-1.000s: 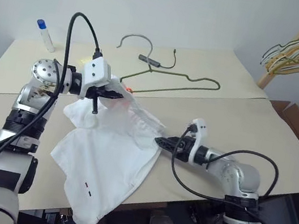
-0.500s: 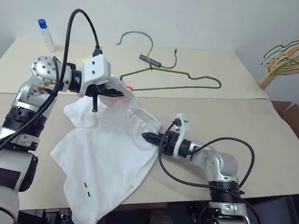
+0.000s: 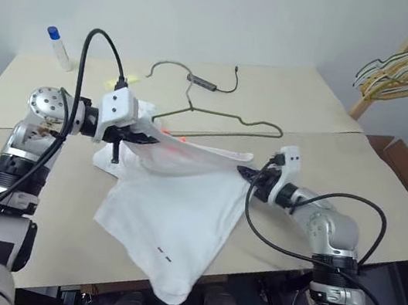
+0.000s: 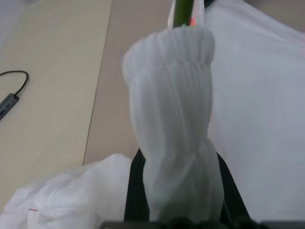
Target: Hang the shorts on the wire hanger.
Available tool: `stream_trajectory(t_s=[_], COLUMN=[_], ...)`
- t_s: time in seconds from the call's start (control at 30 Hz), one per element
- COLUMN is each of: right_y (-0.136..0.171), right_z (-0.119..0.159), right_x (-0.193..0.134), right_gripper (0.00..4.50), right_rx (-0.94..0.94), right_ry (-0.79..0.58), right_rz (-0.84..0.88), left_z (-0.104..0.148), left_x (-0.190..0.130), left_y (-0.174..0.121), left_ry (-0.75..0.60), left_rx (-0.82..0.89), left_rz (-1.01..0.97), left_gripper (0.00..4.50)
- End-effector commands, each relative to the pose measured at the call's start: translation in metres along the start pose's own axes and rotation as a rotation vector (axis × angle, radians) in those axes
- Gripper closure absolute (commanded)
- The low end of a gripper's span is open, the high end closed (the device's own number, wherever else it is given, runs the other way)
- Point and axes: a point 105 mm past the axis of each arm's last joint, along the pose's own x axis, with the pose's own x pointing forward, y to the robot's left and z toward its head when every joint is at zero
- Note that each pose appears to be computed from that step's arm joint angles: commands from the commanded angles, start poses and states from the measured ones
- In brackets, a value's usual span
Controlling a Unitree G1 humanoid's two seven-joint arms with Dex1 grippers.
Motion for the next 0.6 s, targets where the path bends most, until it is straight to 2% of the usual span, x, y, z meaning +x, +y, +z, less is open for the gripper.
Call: stream_trajectory(t_s=[0.03, 0.3, 0.6], right_y=[-0.031, -0.050, -0.061], right_z=[0.032, 0.048, 0.055], right_x=[-0.025, -0.044, -0.058], right_gripper=[4.49, 4.49, 4.49], right_rx=[-0.069, -0.102, -0.107], right_ry=[-0.083, -0.101, -0.131], right_rz=[-0.138, -0.199, -0.252], left_z=[-0.007, -0.033, -0.053], left_x=[-0.023, -0.031, -0.046], left_y=[0.009, 0.003, 0.004], left_ry=[0.071, 0.202, 0.276], left_rx=[0.015, -0.008, -0.106], left_rz=[0.067, 0.083, 0.163], left_gripper=[4.50, 4.50, 4.50])
